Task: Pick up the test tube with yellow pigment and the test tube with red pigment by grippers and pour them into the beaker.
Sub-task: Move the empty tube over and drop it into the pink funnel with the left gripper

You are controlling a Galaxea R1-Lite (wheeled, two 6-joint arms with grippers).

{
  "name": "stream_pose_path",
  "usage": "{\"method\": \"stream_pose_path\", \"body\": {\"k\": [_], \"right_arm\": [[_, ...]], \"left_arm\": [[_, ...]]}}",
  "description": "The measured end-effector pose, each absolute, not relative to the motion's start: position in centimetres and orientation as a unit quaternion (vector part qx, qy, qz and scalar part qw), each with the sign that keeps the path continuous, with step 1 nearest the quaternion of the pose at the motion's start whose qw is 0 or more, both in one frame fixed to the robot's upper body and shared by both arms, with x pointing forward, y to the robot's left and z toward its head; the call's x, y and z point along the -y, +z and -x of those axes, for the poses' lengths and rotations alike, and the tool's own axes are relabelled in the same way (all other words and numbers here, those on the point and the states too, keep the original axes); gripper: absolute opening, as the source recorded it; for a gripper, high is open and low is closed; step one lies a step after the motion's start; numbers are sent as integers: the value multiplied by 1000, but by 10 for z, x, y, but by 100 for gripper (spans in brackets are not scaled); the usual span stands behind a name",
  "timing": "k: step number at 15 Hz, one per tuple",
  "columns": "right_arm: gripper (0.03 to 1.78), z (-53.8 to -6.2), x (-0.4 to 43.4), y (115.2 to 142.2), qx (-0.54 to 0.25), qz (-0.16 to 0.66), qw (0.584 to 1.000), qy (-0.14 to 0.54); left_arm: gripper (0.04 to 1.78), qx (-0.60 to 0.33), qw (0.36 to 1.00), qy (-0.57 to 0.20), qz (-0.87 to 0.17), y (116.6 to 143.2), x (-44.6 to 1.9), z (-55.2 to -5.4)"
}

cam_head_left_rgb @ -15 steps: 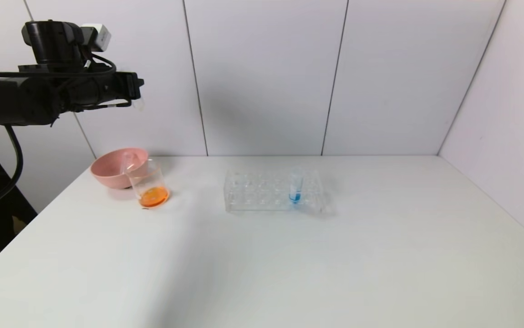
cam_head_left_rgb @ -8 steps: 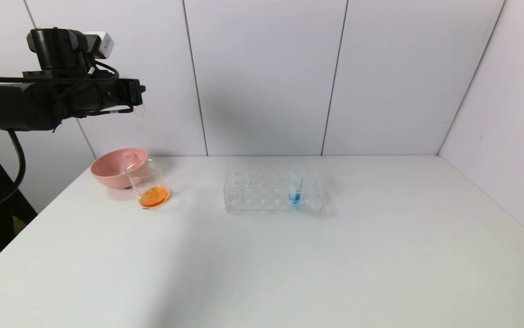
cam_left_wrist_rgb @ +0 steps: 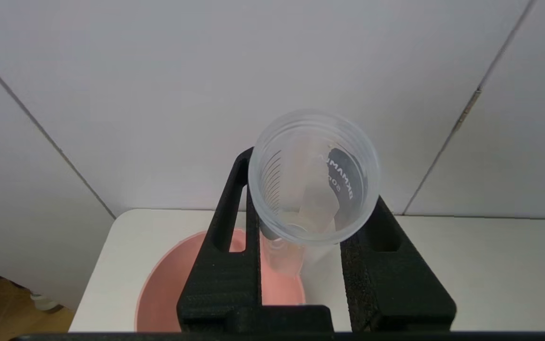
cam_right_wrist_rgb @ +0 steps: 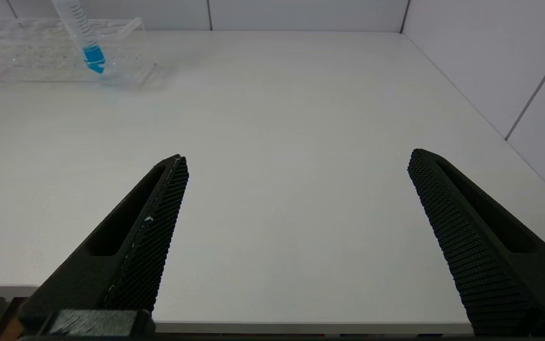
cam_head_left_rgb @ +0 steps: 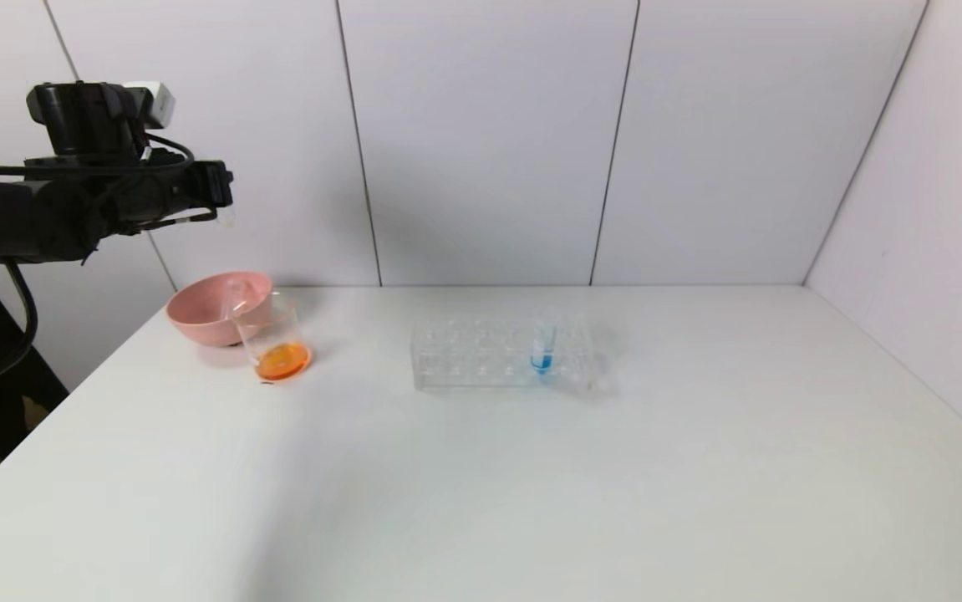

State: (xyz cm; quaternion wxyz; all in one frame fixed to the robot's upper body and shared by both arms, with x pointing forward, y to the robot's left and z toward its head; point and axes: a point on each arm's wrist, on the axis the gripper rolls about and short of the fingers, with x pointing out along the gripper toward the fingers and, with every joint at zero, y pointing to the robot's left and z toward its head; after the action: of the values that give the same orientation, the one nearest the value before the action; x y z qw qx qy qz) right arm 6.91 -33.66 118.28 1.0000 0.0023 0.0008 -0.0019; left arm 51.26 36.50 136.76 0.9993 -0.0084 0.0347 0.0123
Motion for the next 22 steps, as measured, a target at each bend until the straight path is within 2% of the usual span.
{"method": "stream_pose_path", "body": {"k": [5,14,22], "right_arm": [[170,-69,337,1183,-1,-2,1000,-1],[170,-69,337,1183,-1,-2,1000,-2],[170,-69,337,1183,-1,-2,1000,-2]], "left_arm": [[49,-25,999,39,16,1342,-392,-525],[49,-80,996,47,18,1287,-400,-546],[49,-108,993,40,19,1261,-398,-546]]}}
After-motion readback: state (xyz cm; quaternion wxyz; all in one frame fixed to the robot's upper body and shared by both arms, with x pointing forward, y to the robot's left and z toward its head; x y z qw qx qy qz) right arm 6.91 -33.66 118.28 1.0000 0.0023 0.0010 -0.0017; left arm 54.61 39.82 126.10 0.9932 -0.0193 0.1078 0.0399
